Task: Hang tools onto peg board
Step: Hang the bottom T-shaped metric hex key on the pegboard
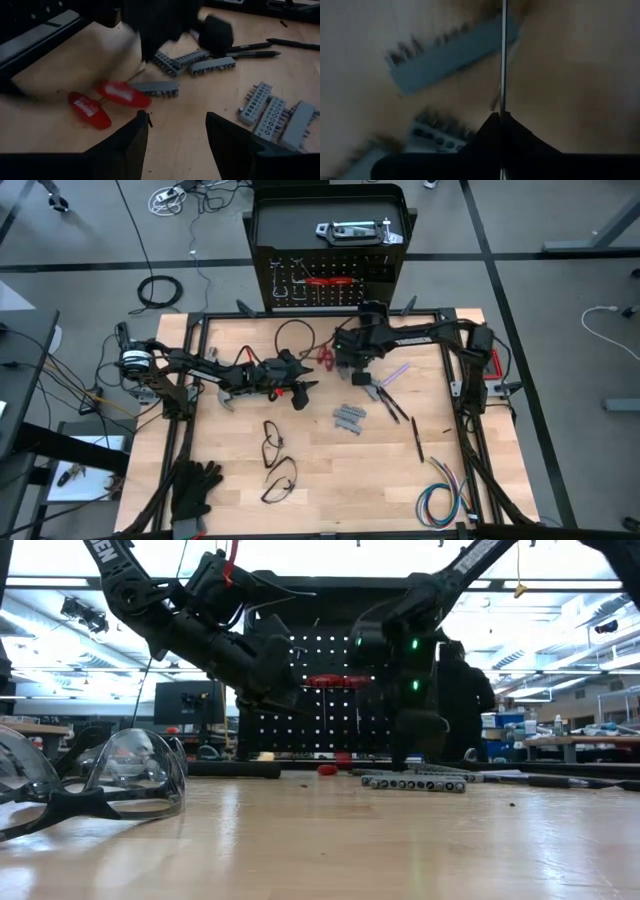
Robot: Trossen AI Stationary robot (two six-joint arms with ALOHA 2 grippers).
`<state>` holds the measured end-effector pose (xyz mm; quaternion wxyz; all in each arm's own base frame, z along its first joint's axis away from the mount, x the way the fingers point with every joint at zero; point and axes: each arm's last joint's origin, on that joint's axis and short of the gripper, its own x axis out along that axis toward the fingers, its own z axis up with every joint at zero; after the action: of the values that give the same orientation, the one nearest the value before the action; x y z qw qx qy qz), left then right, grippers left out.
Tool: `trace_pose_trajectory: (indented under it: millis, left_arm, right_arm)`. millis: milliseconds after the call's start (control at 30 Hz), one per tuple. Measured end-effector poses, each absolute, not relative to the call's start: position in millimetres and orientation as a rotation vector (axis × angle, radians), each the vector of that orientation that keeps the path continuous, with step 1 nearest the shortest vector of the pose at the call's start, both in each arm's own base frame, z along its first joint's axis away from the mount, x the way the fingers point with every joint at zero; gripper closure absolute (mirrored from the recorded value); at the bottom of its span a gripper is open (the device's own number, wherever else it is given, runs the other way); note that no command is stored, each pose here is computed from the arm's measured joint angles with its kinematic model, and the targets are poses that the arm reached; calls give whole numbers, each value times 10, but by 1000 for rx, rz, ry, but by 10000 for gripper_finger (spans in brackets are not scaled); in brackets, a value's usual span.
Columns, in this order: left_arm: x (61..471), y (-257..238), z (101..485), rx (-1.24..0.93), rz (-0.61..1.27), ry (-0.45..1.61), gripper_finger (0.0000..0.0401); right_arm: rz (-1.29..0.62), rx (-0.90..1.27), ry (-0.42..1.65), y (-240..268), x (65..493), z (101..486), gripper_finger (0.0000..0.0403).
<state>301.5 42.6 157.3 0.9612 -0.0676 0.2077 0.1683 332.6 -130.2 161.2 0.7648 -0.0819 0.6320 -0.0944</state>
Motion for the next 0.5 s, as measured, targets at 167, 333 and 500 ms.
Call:
trace_pose_trajectory:
  millis: [167,333,500]
  left_arm:
    - [3023,409,1584,-184,345,400,203]
    - [3027,339,1636,-229,320,281,203]
    - [3006,322,1690,-221,348,168,203]
  right_arm:
    - [-219,28,1191,-1277,3198,1946,398]
    - [-246,101,938,-1154,3014,2134,400]
    - [-233,182,718,-953,2895,2163,400]
